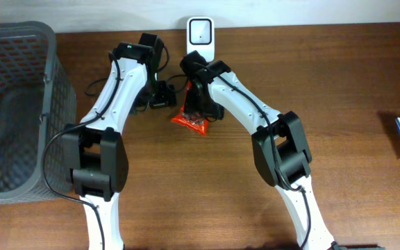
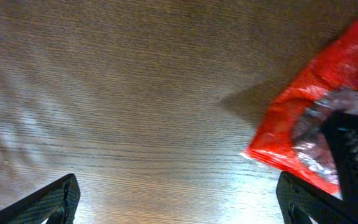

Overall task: Scan the item barcode
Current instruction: 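Move the right gripper to the red HACKS bag and grasp it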

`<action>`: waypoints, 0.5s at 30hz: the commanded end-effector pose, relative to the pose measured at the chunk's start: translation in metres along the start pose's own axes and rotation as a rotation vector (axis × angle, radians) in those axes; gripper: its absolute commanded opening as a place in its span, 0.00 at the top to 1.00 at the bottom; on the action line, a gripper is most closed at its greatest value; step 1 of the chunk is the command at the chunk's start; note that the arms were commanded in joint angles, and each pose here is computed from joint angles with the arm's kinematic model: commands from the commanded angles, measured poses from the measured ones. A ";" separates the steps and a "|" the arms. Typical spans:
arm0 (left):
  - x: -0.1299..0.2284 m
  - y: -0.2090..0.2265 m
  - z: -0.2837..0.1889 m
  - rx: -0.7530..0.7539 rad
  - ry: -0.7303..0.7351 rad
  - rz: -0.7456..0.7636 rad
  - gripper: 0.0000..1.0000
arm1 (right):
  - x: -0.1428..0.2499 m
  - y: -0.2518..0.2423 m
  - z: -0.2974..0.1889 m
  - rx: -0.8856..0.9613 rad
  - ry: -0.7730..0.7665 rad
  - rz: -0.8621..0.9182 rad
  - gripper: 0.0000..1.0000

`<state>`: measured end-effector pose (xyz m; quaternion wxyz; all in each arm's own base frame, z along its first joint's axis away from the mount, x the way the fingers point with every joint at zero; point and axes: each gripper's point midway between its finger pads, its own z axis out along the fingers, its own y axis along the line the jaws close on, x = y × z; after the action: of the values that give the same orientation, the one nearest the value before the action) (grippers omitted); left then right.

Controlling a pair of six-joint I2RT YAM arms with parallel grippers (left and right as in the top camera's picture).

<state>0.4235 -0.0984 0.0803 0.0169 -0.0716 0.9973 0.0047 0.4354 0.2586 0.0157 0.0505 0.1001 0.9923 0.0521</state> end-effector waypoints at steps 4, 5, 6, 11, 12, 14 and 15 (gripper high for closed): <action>-0.003 0.001 -0.003 0.001 -0.012 -0.006 0.01 | -0.021 -0.080 0.008 0.173 0.046 0.001 0.26; -0.003 0.001 -0.003 0.001 -0.012 -0.006 0.01 | -0.022 -0.081 0.008 0.151 0.063 -0.048 0.26; -0.003 0.001 -0.003 0.001 -0.012 -0.006 0.01 | -0.022 -0.083 0.007 0.107 0.095 -0.091 0.26; -0.003 0.001 -0.003 0.001 -0.012 -0.006 0.01 | -0.020 -0.076 -0.005 -0.051 0.166 -0.153 0.25; -0.003 0.001 -0.003 0.001 -0.012 -0.006 0.01 | -0.018 -0.070 -0.006 -0.091 0.180 -0.151 0.22; -0.003 0.001 -0.003 0.001 -0.012 -0.006 0.01 | -0.022 -0.068 -0.004 -0.094 0.158 -0.187 0.22; -0.003 0.001 -0.003 0.001 -0.012 -0.006 0.01 | -0.028 -0.069 -0.001 -0.068 0.125 -0.218 0.23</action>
<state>0.4240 -0.0986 0.0803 0.0178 -0.0716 0.9973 0.0043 0.4446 0.1804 0.0174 -0.0156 0.0249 0.9957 0.0875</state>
